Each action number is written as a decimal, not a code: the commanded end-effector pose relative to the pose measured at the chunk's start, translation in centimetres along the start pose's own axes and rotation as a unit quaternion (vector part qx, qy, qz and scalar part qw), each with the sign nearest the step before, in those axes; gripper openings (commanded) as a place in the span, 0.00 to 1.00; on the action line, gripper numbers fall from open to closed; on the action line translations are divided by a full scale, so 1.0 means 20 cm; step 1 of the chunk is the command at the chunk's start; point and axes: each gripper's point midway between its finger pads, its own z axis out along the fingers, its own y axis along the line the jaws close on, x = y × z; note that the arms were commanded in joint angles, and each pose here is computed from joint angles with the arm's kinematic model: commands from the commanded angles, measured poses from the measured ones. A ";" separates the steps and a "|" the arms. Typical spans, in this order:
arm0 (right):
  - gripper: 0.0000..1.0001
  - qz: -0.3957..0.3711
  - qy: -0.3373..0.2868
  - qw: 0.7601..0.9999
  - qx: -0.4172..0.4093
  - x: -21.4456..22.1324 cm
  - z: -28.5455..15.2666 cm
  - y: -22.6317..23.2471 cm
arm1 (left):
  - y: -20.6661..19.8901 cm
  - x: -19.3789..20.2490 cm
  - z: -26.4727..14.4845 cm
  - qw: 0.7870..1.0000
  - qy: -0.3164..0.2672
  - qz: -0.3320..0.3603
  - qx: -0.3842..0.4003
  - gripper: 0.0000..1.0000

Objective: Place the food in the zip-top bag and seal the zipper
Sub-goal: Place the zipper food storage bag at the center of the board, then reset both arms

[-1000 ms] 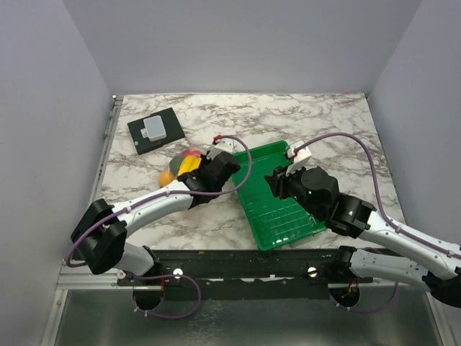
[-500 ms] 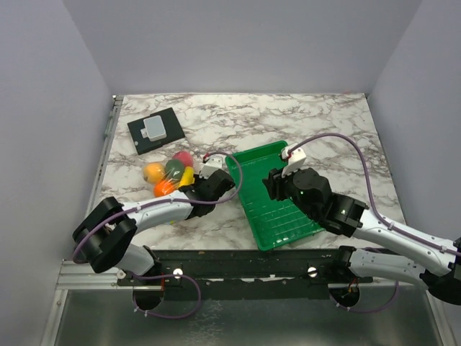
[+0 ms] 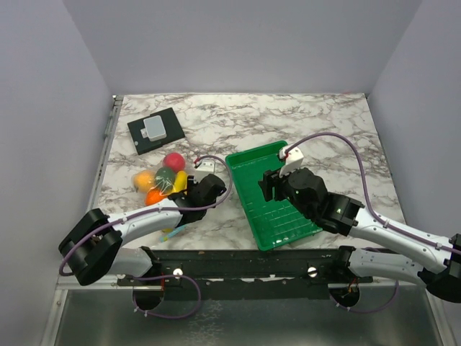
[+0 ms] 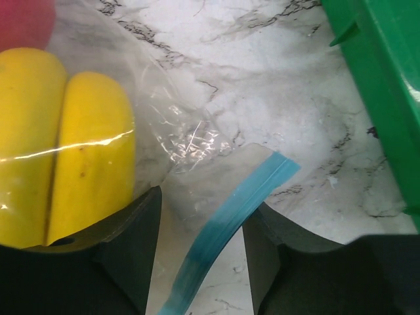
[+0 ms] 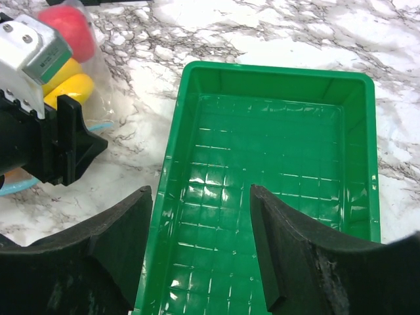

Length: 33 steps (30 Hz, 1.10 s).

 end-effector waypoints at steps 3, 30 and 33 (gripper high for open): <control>0.69 0.008 0.004 1.000 0.010 0.02 0.01 -0.02 | -0.14 -0.08 -0.07 0.997 -0.002 -0.029 0.078 0.58; 0.90 0.016 0.010 0.999 0.041 -0.16 0.07 -0.18 | -0.16 -0.76 -0.47 0.988 -0.091 -0.016 0.125 0.99; 0.91 0.057 0.010 0.998 0.022 -0.18 0.08 -0.22 | -0.09 -0.82 -0.44 0.988 -0.083 -0.036 0.126 0.99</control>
